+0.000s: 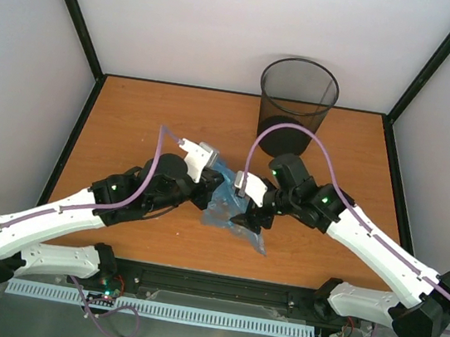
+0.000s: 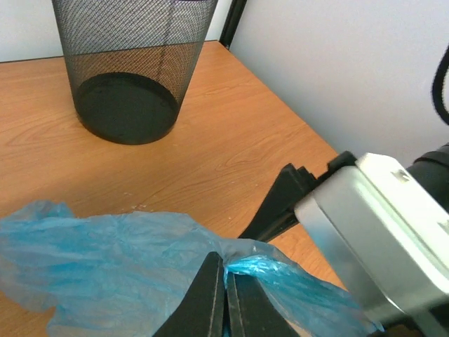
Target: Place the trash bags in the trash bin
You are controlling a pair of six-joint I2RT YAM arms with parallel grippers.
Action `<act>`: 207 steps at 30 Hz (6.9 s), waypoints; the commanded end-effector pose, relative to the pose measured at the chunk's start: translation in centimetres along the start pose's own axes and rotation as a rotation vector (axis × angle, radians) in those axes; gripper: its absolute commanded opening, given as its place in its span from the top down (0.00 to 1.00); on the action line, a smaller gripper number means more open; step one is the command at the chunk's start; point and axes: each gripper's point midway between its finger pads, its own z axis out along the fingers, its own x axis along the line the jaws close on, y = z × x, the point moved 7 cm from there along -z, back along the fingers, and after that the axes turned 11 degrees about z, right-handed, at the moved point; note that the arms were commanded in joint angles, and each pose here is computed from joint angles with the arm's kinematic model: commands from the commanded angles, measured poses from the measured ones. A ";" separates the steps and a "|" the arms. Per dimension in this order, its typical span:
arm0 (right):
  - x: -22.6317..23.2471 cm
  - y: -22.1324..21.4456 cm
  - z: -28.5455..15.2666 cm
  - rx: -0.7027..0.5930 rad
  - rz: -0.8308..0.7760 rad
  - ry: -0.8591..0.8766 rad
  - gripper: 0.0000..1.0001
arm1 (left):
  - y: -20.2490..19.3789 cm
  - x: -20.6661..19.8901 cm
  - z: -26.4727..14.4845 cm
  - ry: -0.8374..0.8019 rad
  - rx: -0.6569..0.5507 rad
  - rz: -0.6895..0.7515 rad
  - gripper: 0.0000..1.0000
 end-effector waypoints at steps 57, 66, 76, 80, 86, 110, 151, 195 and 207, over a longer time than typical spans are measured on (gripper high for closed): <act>-11.7 -5.8 -2.0 -0.215 0.538 -0.149 0.97 | -18.9 1.6 2.8 -0.205 -0.014 0.077 0.24; -11.7 -5.7 -2.3 -0.225 0.538 -0.150 0.97 | -19.1 -1.3 7.1 -0.169 0.066 0.188 0.21; -11.5 -5.6 -2.5 -0.232 0.543 -0.125 0.97 | -18.7 -0.5 9.6 -0.006 -0.004 0.148 0.41; -11.7 -5.3 -2.8 -0.237 0.536 -0.139 0.97 | -16.3 0.1 8.9 0.100 -0.015 0.125 0.97; -13.9 1.2 -7.0 -0.298 0.471 -0.215 0.97 | -7.1 2.6 3.5 0.359 -0.065 0.031 0.99; -1.0 -7.2 -7.0 -0.231 0.077 0.026 0.97 | -11.3 -5.3 0.4 -0.094 0.035 0.045 0.99; -1.6 0.7 -6.7 -0.202 0.135 0.052 0.97 | -6.2 2.8 -5.3 0.057 0.003 0.055 0.99; -9.5 14.4 -9.7 -0.551 0.036 -0.285 0.97 | 10.1 3.8 -4.4 0.427 -0.127 0.350 0.99; -6.3 2.9 -2.4 -0.287 0.144 -0.010 0.97 | -1.9 4.5 -5.8 0.195 -0.028 0.222 1.00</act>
